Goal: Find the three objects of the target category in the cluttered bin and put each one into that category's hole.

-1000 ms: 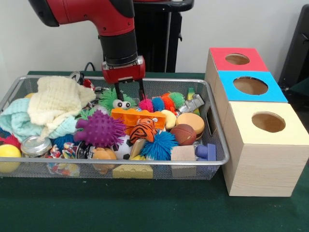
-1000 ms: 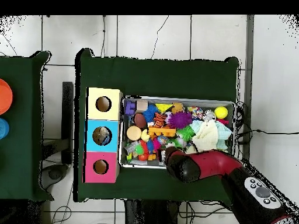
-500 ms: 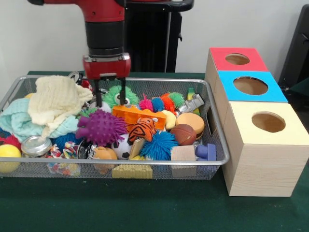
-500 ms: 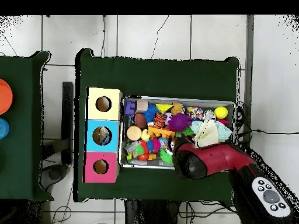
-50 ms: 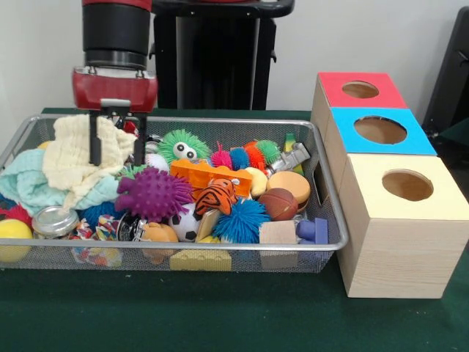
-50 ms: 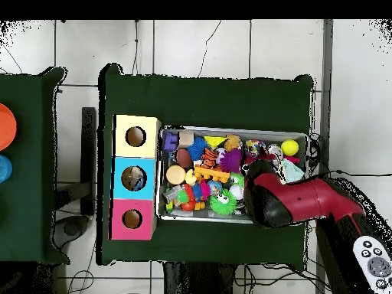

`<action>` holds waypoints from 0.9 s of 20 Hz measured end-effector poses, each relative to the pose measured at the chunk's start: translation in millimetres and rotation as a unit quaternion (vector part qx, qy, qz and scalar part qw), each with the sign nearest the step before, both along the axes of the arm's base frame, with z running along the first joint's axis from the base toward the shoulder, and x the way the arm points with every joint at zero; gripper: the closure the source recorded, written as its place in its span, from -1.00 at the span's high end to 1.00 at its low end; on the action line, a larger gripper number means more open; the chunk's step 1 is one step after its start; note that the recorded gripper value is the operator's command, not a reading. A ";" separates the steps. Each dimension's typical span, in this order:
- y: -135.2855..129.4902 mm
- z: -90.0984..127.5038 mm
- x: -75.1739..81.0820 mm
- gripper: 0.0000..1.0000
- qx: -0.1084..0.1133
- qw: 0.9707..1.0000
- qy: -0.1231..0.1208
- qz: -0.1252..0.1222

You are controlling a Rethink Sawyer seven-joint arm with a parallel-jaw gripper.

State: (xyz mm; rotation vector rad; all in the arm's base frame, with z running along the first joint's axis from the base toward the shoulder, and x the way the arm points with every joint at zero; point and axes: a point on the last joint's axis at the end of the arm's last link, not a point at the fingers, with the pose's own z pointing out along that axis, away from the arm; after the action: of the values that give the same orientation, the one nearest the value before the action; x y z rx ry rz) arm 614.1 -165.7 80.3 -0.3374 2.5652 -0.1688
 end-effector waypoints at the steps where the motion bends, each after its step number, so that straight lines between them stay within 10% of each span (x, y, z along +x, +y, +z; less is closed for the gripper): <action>1: -1.5 2.7 3.0 1.00 -0.003 1.000 -0.004 0.000; 10: 4.7 16.5 24.8 1.00 -0.031 0.999 -0.028 0.016; 18: 20.6 -30.8 0.5 1.00 -0.032 0.999 0.009 0.026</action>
State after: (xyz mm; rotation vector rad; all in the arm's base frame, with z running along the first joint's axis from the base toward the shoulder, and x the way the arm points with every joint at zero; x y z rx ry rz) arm 614.6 -145.1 49.4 -0.4305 2.5698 -0.2298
